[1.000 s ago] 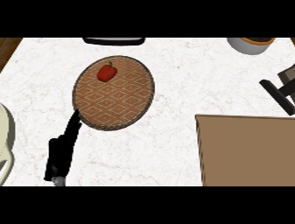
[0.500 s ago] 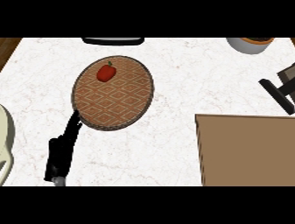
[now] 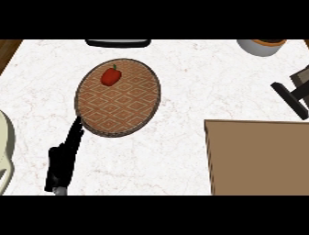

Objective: Pick the croissant from the tray and place it in the tiered basket

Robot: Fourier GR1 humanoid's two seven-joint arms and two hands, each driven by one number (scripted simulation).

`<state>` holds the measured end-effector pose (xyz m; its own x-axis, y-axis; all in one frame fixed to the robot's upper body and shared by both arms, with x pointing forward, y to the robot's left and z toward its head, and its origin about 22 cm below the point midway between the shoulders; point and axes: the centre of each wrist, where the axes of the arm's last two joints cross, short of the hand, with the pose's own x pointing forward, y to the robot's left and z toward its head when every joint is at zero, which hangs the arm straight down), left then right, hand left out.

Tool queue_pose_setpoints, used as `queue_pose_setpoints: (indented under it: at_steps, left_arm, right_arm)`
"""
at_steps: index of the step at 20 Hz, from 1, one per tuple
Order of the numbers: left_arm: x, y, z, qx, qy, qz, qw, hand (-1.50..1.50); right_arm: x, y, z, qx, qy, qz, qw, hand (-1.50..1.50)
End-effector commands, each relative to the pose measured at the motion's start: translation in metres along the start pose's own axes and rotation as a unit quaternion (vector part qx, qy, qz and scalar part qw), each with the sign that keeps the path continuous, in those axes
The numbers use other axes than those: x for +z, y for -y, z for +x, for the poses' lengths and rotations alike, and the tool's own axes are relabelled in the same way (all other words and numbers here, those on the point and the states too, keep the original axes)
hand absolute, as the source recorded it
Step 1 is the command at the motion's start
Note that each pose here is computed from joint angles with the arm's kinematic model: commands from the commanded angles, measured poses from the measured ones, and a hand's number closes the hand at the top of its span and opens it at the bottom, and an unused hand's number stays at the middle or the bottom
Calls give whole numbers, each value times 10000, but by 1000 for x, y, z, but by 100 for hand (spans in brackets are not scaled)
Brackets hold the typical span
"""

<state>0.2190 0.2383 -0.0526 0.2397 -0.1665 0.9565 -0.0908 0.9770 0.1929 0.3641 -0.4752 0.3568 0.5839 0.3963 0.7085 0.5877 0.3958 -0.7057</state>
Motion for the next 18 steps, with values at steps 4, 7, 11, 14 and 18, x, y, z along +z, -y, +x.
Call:
queue_pose_setpoints:
  at_steps: [4, 7, 11, 14, 18]
  left_arm:
    - [3, -4, 8, -67, -34, 27, 10000, 0]
    - [-2, -5, 10, 37, -91, 84, 9999, 0]
    - [8, 2, -14, 21, -116, 55, 9999, 0]
    - [-4, -5, 2, 93, -106, 144, 9998, 0]
    - [1, -19, 2, 0, -130, 274, 9995, 0]
  right_arm:
    - [-6, -23, -7, -1471, -21, 34, 9891, -150]
    - [-7, 5, -6, -2147, 77, -31, 9766, -150]
    - [-5, 11, -5, -2358, 397, -896, 9668, -150]
    - [-6, 59, -15, -2584, 222, -1759, 9496, -150]
    - [-7, 108, -38, -2383, -390, -2312, 9425, -150]
